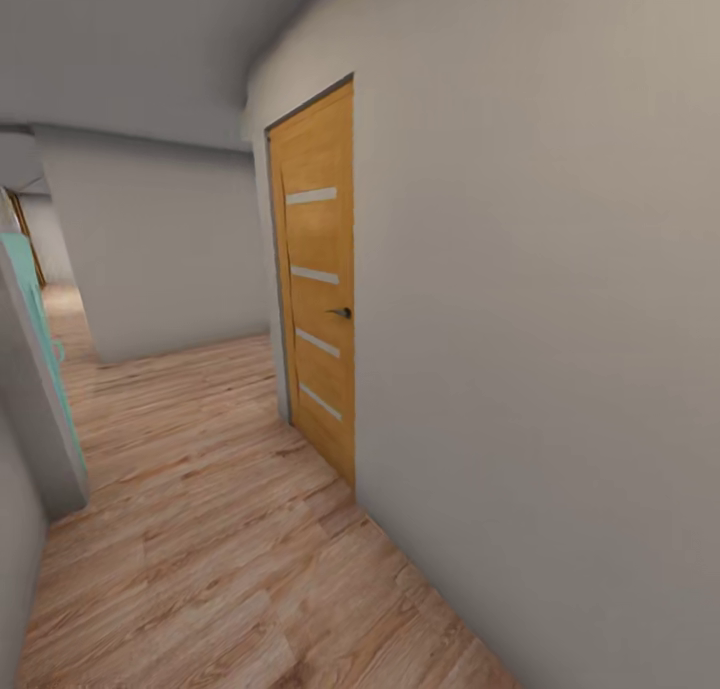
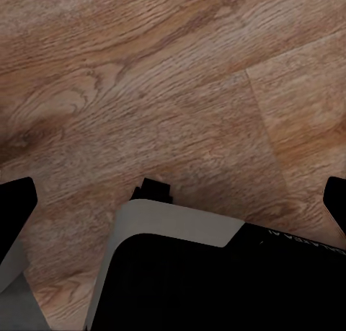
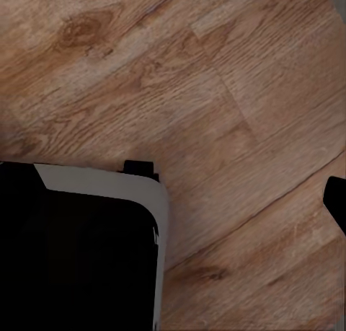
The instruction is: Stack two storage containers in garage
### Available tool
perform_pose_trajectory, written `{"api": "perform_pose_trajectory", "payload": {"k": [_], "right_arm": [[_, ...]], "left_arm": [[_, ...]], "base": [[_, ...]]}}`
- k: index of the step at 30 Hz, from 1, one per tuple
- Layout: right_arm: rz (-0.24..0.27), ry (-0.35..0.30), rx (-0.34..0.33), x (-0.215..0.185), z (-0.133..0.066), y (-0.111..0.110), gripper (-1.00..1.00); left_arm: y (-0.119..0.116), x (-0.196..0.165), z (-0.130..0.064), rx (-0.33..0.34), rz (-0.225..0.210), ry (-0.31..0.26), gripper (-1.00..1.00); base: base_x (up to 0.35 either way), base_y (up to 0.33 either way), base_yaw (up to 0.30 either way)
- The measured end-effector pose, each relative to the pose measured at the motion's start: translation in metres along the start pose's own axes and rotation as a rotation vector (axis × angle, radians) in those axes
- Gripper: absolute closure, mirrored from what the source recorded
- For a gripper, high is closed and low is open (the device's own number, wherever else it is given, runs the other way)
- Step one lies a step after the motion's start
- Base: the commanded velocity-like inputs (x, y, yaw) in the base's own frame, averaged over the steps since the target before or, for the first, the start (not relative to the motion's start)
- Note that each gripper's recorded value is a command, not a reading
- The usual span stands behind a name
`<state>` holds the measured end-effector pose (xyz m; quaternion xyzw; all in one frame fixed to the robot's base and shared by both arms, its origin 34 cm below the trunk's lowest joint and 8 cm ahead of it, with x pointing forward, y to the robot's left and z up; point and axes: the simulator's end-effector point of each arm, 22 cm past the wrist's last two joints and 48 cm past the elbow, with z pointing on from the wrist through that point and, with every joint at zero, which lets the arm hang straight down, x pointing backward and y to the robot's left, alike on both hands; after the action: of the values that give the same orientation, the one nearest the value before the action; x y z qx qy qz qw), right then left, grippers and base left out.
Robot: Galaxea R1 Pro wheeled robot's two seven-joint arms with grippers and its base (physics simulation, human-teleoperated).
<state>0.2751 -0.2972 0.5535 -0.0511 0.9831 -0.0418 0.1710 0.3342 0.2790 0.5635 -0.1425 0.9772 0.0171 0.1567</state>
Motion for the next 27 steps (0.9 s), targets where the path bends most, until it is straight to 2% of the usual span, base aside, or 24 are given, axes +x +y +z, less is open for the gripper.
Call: {"api": "perform_pose_trajectory", "payload": {"k": [27], "right_arm": [[0.003, 0.000, 0.001, 0.0001, 0.0000, -0.0007, -1.00]], "left_arm": [[0.0000, 0.0000, 0.0000, 0.000, 0.000, 0.000, -1.00]], "base": [[0.245, 0.000, 0.269]]}}
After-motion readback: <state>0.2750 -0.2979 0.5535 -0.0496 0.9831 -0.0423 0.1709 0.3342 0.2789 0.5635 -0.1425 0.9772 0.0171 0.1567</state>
